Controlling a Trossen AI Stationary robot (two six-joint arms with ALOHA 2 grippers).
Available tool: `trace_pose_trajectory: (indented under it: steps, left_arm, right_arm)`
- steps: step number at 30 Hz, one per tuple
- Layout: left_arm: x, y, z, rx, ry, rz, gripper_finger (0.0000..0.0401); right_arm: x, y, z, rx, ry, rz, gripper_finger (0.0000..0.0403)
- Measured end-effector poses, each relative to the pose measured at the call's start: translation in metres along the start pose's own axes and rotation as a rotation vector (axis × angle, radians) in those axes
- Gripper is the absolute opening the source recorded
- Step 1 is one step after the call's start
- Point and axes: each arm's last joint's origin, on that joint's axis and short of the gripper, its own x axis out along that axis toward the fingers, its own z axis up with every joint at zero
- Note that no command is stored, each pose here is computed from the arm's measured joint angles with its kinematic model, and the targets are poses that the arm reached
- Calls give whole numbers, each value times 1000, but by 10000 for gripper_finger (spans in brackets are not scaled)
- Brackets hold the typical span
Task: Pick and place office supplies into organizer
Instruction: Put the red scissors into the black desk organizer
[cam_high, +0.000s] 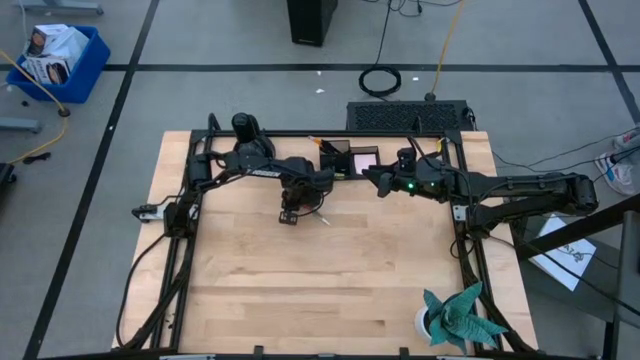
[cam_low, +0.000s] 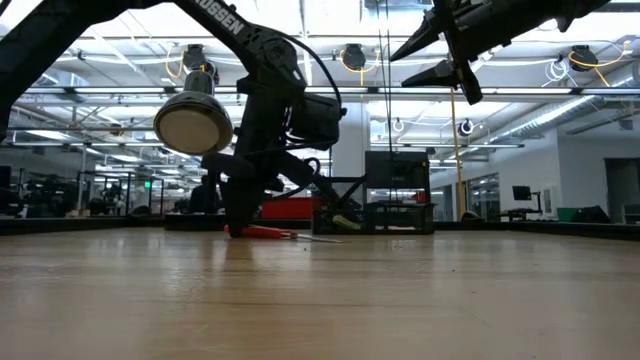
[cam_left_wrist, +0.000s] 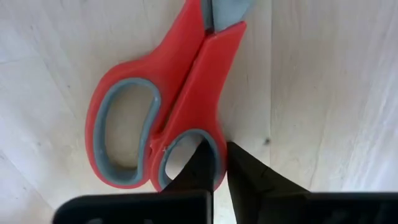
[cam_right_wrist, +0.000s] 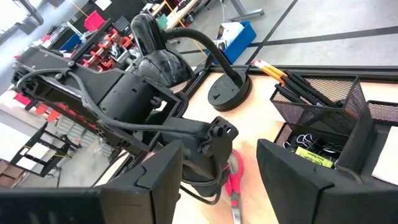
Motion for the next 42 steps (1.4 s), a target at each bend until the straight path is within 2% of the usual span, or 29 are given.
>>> trace_pose_trajectory:
  steps: [5,11,19,21,23,26,28,31,35,39,42]
  left_arm:
    - [-1,-5,2,1,1,30,40]
    - [-15,-12,5,20,-39,147,10]
    - [-47,-26,-3,32,-93,213,26]
    - [-55,-31,-7,17,-101,239,21]
    - [-64,-36,-8,7,-118,275,14]
    - [-75,-46,-11,27,-139,319,12]
    - [-83,-52,-13,31,-165,329,19]
    - [-94,-63,-16,51,-202,353,26]
    - [-112,-83,-18,98,-290,377,20]
    - [-128,-101,-22,146,-362,418,10]
    - [-139,-113,-26,165,-426,435,16]
  right_arm:
    - [0,0,0,4,0,0,196]
    - [0,1,-1,81,29,25,196]
    - [0,1,-1,99,44,37,196]
    - [0,0,-1,151,49,31,196]
    - [0,-3,-3,282,81,2,196]
    - [1,-12,-6,471,225,-25,196]
    - [2,-14,-6,529,307,-14,196]
    - [3,-19,-3,541,349,-13,196]
    - [7,-29,7,551,337,-10,196]
    - [17,-42,15,603,472,64,196]
    - [28,-46,17,654,524,117,196]
